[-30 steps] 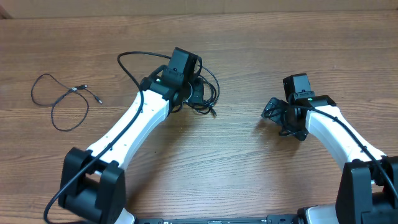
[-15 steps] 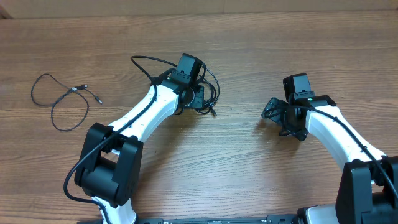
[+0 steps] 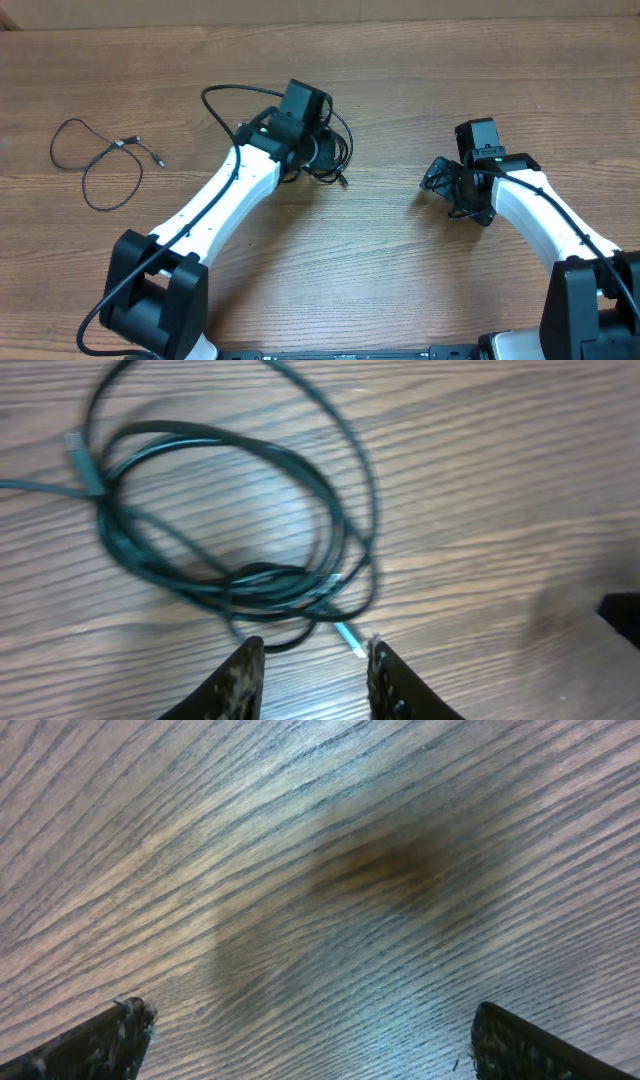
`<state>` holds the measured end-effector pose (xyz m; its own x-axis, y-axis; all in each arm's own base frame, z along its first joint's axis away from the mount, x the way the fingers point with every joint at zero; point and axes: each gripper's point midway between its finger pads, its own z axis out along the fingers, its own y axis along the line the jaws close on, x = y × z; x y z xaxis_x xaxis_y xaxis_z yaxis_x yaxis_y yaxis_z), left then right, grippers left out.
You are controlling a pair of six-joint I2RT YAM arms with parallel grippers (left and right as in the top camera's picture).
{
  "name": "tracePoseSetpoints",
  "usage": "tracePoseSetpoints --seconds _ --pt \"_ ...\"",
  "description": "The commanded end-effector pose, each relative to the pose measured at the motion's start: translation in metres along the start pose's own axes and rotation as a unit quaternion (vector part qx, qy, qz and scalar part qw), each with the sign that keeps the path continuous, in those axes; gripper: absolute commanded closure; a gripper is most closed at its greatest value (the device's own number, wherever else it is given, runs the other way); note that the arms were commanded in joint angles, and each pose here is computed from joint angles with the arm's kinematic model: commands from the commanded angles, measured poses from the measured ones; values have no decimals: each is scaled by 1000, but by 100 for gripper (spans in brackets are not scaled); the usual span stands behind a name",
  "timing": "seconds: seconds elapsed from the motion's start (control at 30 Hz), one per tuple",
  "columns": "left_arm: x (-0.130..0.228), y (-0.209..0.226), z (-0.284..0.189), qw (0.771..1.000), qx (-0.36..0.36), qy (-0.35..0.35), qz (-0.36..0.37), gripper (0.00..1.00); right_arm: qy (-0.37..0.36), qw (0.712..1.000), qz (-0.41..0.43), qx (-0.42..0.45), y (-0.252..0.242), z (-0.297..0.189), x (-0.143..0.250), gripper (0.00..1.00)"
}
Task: Untangle cables
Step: 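Lift and shake the grasped strand with the left gripper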
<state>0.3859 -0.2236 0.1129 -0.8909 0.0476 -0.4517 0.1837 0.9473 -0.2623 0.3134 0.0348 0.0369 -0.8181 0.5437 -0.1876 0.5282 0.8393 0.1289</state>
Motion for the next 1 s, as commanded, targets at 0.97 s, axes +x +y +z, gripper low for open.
tracePoseSetpoints --seconds 0.97 --pt "-1 -29 119 999 22 -41 23 92 -10 1000 -1 1 -1 -3 -4 0"
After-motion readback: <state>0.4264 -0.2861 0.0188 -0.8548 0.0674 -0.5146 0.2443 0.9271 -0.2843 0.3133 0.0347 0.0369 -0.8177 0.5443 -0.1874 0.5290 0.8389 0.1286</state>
